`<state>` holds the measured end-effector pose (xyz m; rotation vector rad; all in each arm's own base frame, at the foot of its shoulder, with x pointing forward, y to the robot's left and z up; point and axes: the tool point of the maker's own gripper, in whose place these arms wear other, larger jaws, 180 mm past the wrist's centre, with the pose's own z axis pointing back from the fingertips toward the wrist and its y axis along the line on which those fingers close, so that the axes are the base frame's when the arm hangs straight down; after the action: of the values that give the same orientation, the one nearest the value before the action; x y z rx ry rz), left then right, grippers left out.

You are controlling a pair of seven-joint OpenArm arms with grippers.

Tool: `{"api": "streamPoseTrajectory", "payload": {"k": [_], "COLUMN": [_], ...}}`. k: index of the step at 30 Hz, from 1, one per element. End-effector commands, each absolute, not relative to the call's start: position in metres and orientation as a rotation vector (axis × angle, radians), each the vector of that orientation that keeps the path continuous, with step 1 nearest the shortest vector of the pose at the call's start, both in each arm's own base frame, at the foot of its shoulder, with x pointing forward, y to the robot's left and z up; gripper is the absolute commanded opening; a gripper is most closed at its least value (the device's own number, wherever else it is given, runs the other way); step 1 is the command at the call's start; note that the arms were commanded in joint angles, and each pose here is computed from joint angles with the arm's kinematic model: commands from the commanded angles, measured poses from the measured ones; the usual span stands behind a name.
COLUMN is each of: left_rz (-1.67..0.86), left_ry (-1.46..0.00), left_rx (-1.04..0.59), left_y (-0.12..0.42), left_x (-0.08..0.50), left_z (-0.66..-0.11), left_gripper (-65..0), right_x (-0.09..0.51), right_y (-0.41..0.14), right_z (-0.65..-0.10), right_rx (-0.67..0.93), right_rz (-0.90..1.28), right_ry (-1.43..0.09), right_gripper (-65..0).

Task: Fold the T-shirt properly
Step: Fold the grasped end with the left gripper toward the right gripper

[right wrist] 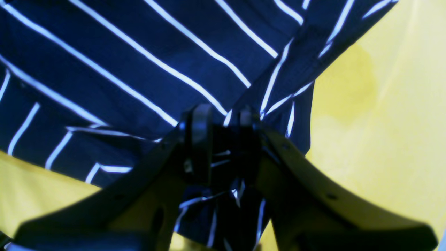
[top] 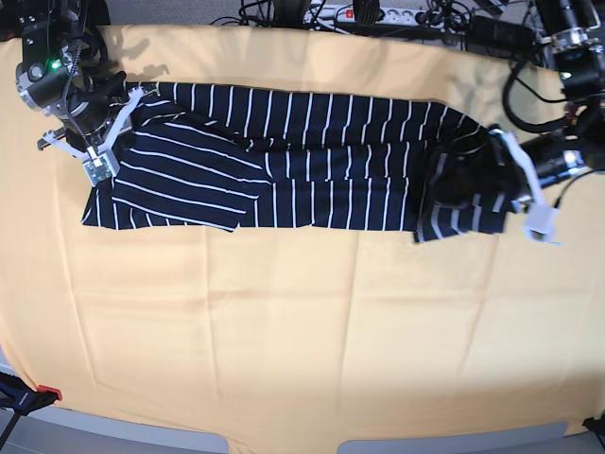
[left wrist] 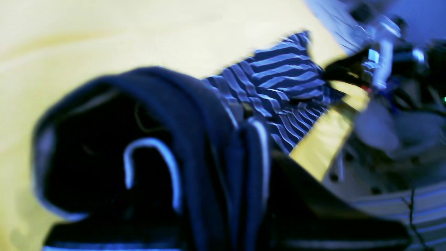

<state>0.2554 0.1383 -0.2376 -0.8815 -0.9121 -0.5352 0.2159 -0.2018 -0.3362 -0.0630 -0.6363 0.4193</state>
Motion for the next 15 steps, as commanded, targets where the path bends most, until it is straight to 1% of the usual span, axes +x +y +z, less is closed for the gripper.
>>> {"api": "streamPoseTrajectory", "payload": {"k": [1, 2, 8, 13, 15], "left_rz": [-0.559, -0.549, -0.421, -0.381, -0.364], "left_ry": [-0.965, -0.969, -1.020, -1.002, -1.016], "left_rx": [-0.924, -0.967, -1.040, -1.101, -1.122], "left_y": [0.129, 0.119, 0.083, 0.053, 0.046], "left_x": [0.257, 0.257, 0.274, 0.273, 0.274], "left_z": [-0.224, -0.225, -0.248, -0.260, -0.258], "left_gripper": [-65.0, -65.0, -65.0, -65.0, -65.0], "right_x": [0.219, 0.218, 0.214, 0.213, 0.213], "right_y": [-0.203, -0.203, -0.203, -0.203, -0.203], "right_z": [-0.329, -0.330, -0.332, -0.333, -0.333], "right_rx": [-0.072, -0.072, -0.070, -0.070, -0.069], "right_rz": [0.428, 0.425, 0.423, 0.423, 0.425], "right_ry": [-0.662, -0.658, -0.647, -0.644, -0.644], "right_gripper": [-47.9, -47.9, -47.9, -47.9, -47.9]}}
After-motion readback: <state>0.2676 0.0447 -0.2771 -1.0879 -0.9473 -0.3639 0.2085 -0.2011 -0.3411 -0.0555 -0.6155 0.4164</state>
